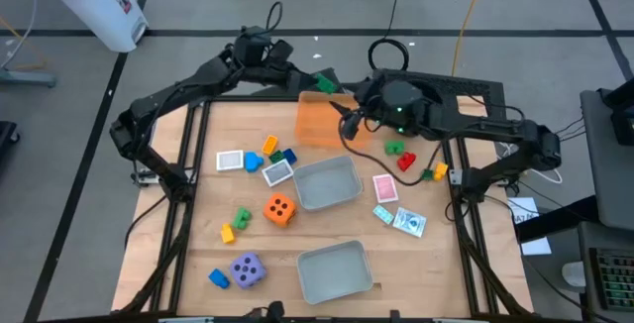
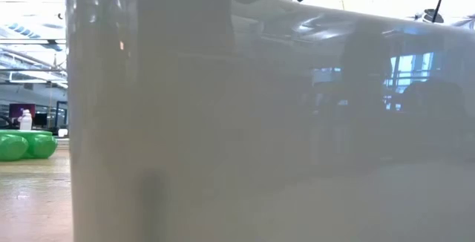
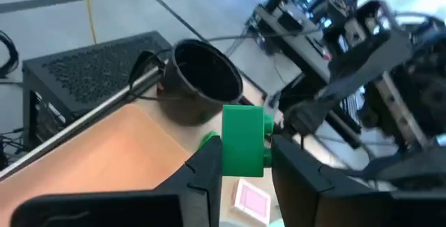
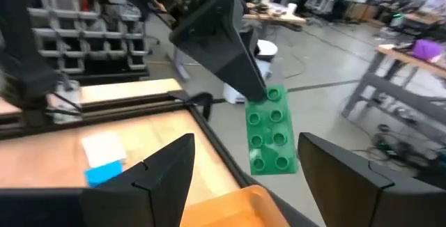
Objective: Pick & Place Toys
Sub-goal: Put the green game piece into the orange bin
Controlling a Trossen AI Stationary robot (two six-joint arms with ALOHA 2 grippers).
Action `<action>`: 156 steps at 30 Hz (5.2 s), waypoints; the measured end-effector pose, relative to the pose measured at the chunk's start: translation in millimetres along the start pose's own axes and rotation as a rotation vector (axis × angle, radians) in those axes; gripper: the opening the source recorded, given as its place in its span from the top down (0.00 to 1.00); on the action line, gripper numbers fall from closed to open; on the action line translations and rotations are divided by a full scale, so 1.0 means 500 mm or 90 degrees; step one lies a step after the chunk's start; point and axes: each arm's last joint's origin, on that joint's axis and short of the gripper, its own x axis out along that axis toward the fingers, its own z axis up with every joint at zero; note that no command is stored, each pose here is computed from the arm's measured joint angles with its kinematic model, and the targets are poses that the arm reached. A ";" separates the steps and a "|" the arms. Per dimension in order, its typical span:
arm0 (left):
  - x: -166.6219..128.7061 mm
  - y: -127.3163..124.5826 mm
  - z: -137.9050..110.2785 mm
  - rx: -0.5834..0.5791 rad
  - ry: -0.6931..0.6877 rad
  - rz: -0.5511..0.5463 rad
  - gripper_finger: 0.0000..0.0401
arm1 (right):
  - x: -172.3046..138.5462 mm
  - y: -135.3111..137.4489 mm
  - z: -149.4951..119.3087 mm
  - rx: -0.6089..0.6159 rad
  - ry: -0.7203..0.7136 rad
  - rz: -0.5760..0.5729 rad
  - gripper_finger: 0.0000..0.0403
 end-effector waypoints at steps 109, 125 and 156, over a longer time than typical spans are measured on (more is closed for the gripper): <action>-0.213 -0.090 0.125 0.231 -0.135 -0.464 0.44 | 0.315 -0.193 -0.127 -0.060 0.421 0.161 0.64; -0.188 -0.114 0.106 0.216 -0.086 -0.498 0.44 | 0.367 -0.225 -0.231 0.030 0.503 0.186 0.63; -0.162 -0.134 0.087 0.201 -0.073 -0.496 0.44 | 0.416 -0.050 -0.283 0.017 0.522 0.273 0.64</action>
